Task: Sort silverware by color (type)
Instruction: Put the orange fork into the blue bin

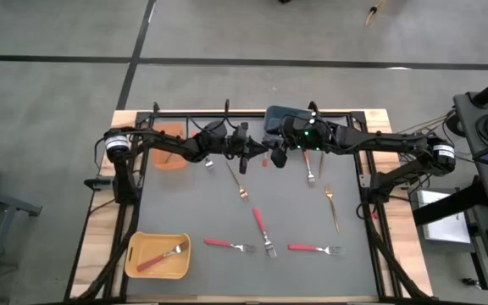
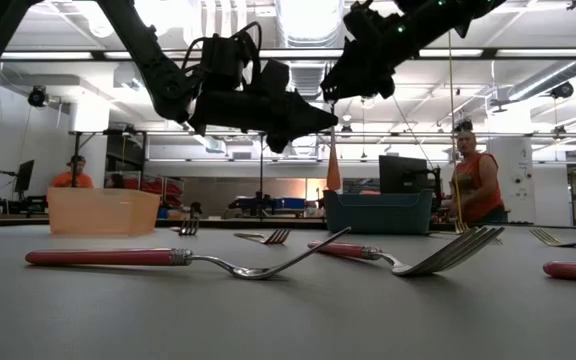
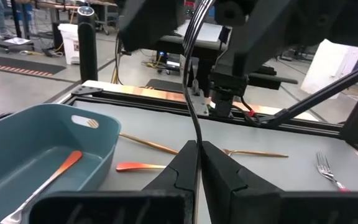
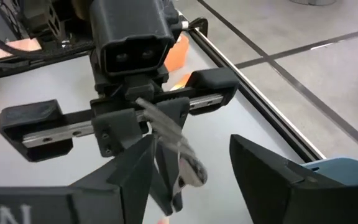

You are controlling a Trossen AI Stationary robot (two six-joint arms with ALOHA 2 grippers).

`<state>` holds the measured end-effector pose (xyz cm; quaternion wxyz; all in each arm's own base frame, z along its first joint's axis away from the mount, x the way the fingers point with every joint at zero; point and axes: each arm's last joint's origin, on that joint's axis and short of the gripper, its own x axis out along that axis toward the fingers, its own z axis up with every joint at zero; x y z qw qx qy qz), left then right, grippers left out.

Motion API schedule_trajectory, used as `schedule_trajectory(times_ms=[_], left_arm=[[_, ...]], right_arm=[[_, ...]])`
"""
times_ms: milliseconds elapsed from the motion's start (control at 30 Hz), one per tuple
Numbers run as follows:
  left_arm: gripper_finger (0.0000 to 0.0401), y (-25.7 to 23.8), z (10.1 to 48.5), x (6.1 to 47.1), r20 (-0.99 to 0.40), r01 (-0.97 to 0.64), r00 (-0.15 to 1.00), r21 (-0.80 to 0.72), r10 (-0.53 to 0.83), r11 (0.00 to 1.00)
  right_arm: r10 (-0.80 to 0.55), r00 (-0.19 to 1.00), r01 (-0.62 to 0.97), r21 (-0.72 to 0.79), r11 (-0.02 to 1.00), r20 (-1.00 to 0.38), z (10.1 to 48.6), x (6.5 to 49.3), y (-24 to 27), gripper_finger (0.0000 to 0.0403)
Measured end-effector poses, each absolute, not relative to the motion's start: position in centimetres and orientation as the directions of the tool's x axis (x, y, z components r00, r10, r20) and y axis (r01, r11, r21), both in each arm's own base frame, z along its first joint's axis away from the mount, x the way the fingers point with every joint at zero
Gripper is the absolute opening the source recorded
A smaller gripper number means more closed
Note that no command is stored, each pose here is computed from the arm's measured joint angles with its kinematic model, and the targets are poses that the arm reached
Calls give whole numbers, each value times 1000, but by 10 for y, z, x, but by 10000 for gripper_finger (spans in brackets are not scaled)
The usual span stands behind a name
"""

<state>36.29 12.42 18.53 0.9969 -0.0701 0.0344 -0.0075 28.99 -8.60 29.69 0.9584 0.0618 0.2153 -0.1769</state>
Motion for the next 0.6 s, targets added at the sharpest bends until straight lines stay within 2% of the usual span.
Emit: schedule_trajectory(times_ms=[333, 600], left_arm=[[0, 124, 185, 363, -68, 9, 998, -141, -19, 990], [0, 124, 185, 363, -68, 10, 998, -144, -20, 990]], right_arm=[[-355, 835, 402, 25, 915, -421, 302, 290, -87, 234], [-358, 844, 401, 26, 916, -399, 310, 291, -88, 240]])
